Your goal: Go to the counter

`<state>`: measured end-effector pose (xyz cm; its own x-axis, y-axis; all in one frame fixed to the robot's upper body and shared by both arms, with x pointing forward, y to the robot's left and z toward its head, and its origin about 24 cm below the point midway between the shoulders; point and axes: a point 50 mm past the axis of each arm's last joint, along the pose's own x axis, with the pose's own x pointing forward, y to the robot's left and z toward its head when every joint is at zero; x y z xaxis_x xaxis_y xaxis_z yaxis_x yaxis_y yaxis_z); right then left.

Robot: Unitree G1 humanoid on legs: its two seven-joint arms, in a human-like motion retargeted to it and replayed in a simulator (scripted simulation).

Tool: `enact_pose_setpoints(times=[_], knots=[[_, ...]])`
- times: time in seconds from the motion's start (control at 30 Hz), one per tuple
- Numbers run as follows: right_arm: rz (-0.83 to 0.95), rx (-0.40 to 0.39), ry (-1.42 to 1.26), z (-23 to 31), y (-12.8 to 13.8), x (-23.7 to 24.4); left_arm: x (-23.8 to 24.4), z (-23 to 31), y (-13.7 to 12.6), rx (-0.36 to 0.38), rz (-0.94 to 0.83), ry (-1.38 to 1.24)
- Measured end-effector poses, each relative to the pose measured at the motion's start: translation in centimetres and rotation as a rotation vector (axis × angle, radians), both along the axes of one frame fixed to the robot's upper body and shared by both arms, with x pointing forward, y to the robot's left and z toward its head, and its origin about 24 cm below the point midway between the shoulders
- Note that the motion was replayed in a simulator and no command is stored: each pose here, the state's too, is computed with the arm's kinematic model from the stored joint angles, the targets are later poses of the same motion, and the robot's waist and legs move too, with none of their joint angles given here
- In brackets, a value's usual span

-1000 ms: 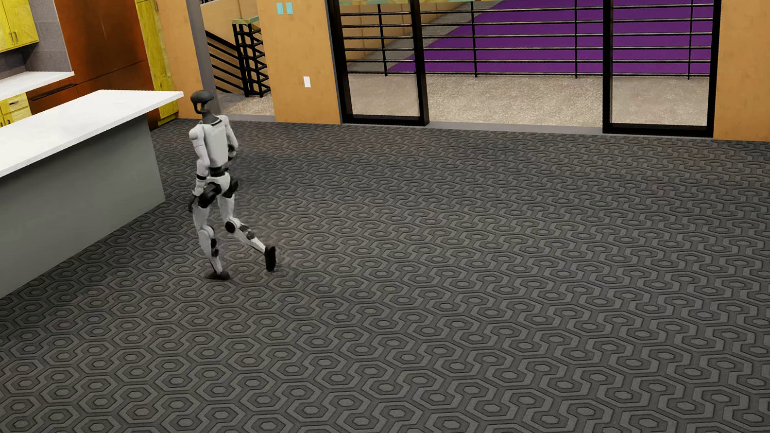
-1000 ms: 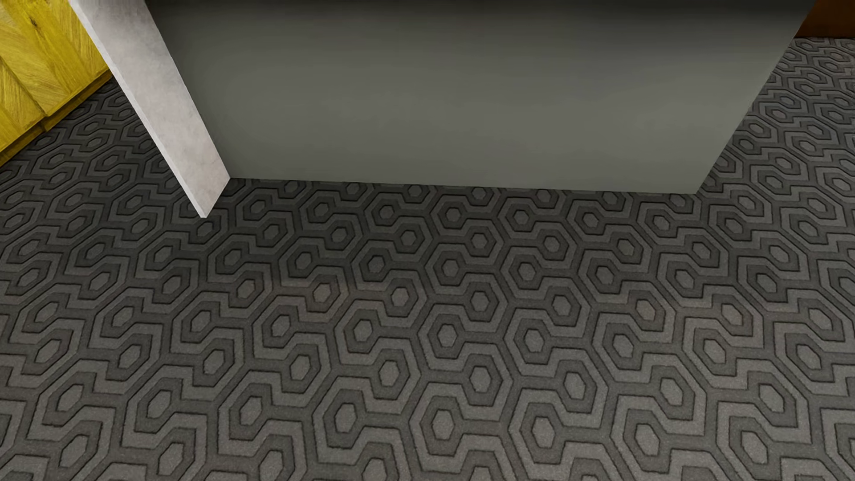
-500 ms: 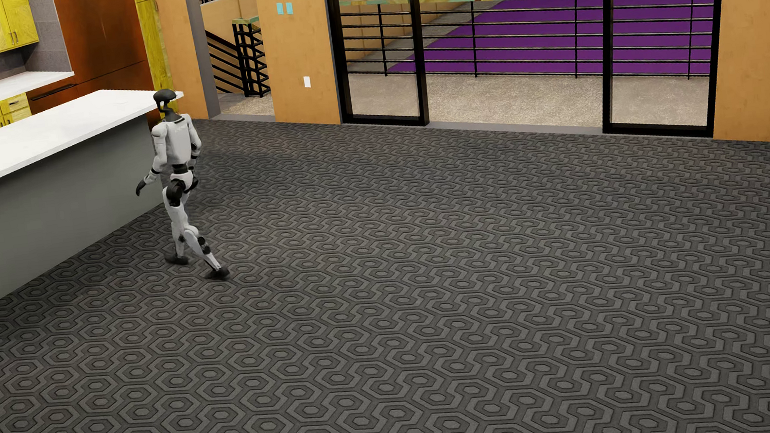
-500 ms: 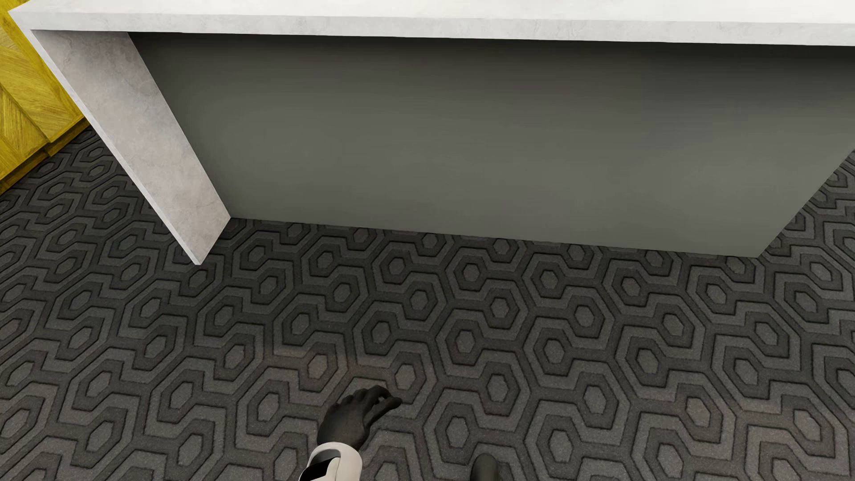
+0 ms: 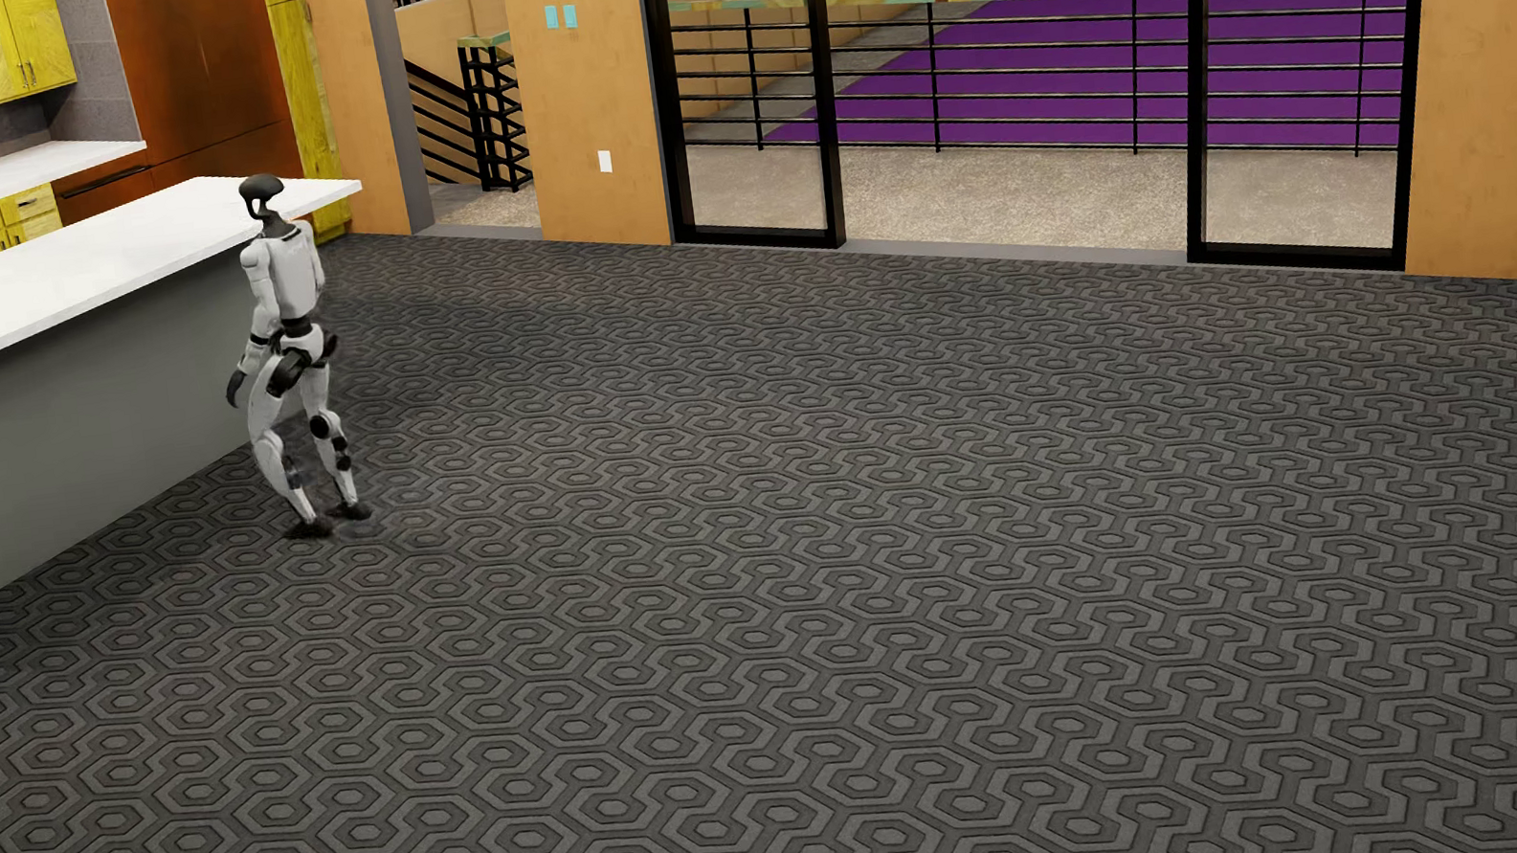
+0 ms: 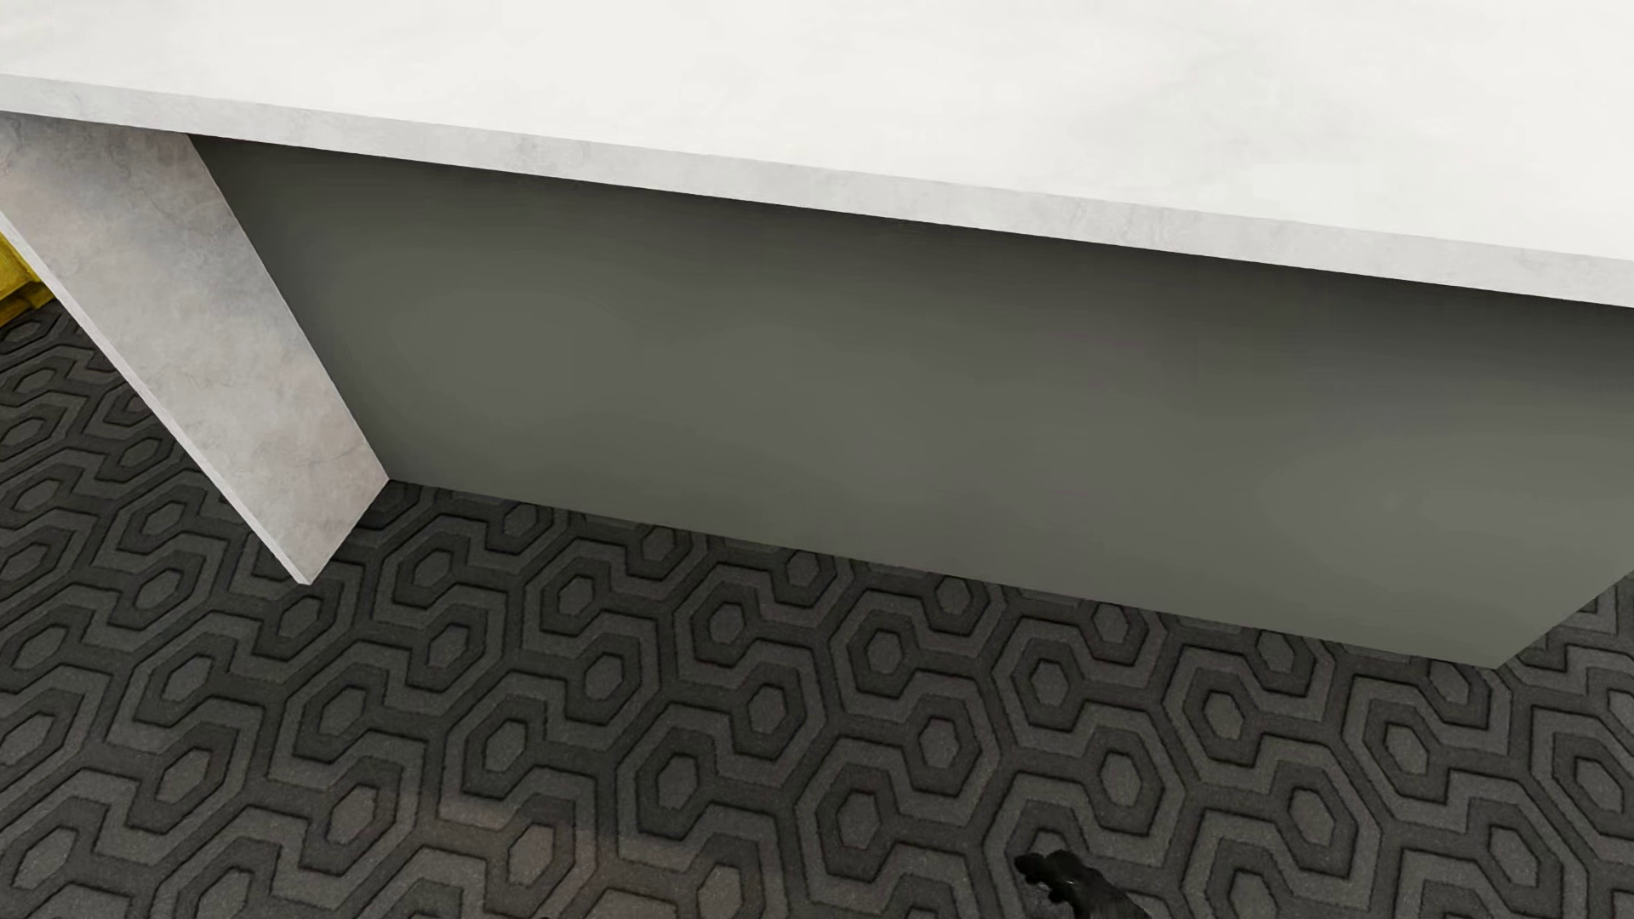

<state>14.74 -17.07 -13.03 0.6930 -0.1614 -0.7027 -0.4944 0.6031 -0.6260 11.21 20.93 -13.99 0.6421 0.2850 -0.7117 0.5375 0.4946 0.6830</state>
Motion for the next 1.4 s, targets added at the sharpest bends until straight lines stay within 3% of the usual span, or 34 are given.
enact_pose_setpoints(times=[0.13,0.3,0.4,0.57,0.7,0.83,1.0,1.4], knots=[[0.088,0.014,-0.045,0.8,0.8,1.5,-1.4,-0.6,-0.7,-0.007,-0.019,0.045],[0.016,-0.008,0.037,-0.3,0.6,0.2,-2.6,-1.6,-2.5,-0.063,-0.072,0.184],[0.052,0.0,0.095,-1.0,0.5,-1.7,0.3,-1.0,-3.4,-0.067,-0.213,0.152],[0.105,-0.053,0.299,-2.6,-0.3,-5.2,5.0,1.3,-3.8,-0.11,-0.084,-0.095],[0.096,-0.06,0.282,-2.4,-0.6,-4.9,6.6,2.1,-5.0,-0.127,-0.147,-0.151],[0.068,-0.034,0.164,-1.5,-0.1,-3.1,5.7,1.1,-5.7,-0.098,-0.235,-0.064],[0.087,-0.013,0.076,-0.5,0.5,-1.0,2.7,-0.7,-5.2,-0.067,-0.202,0.074],[0.086,-0.07,0.165,-1.2,-1.6,-2.1,-0.1,-1.5,-3.5,-0.039,-0.128,0.153]])
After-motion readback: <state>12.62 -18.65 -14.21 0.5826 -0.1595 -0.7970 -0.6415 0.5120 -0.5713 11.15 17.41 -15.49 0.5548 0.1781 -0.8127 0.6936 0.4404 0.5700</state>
